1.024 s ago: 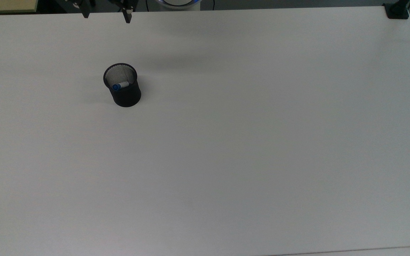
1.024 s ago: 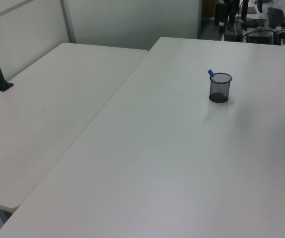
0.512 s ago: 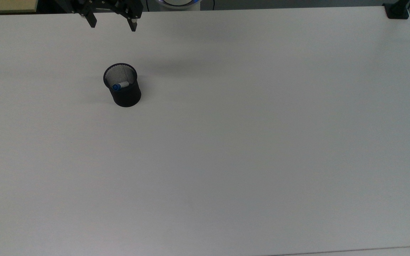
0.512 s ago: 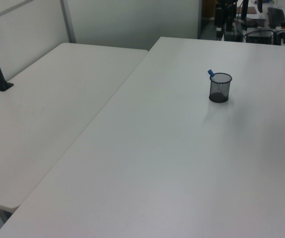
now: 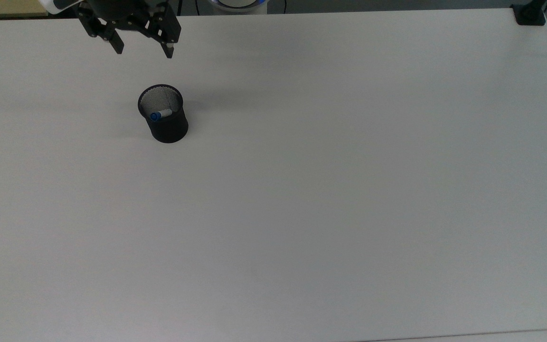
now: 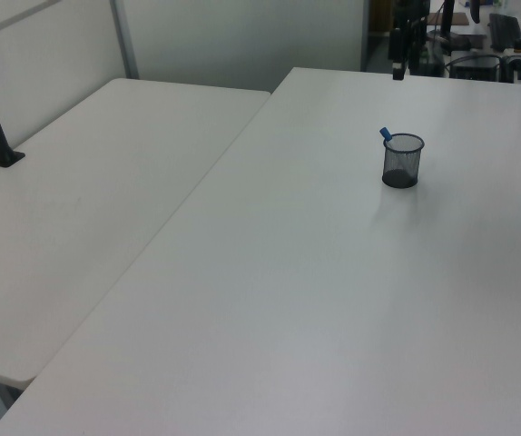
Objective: Remove the marker
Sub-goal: 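Move the open gripper over the cup and lower onto the marker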
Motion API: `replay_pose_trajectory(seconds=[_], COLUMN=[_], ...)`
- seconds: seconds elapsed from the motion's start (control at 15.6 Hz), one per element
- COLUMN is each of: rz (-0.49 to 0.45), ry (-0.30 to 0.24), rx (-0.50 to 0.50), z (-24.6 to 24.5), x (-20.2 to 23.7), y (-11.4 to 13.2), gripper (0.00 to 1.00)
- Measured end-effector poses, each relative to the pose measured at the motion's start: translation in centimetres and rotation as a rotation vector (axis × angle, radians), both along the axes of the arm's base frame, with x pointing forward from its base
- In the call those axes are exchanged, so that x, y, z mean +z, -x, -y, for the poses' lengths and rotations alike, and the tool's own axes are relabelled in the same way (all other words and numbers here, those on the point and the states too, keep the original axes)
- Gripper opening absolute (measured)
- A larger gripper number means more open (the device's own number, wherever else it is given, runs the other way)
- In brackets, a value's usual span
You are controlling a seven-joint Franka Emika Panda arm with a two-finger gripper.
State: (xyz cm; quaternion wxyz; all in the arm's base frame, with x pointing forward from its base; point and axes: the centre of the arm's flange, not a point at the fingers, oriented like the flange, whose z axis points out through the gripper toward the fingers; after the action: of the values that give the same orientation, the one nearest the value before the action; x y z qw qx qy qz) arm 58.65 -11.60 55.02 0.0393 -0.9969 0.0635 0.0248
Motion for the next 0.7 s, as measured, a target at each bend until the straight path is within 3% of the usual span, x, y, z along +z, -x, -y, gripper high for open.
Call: replay_pose_trajectory(seconds=[0.26,0.7], rz=[0.019,-0.072], ry=[0.009,0.036], rx=[-0.010,0.068], z=[1.4,2.5], x=[-3.3,-9.5], y=[-2.0,-3.5], gripper=[0.90,0.81])
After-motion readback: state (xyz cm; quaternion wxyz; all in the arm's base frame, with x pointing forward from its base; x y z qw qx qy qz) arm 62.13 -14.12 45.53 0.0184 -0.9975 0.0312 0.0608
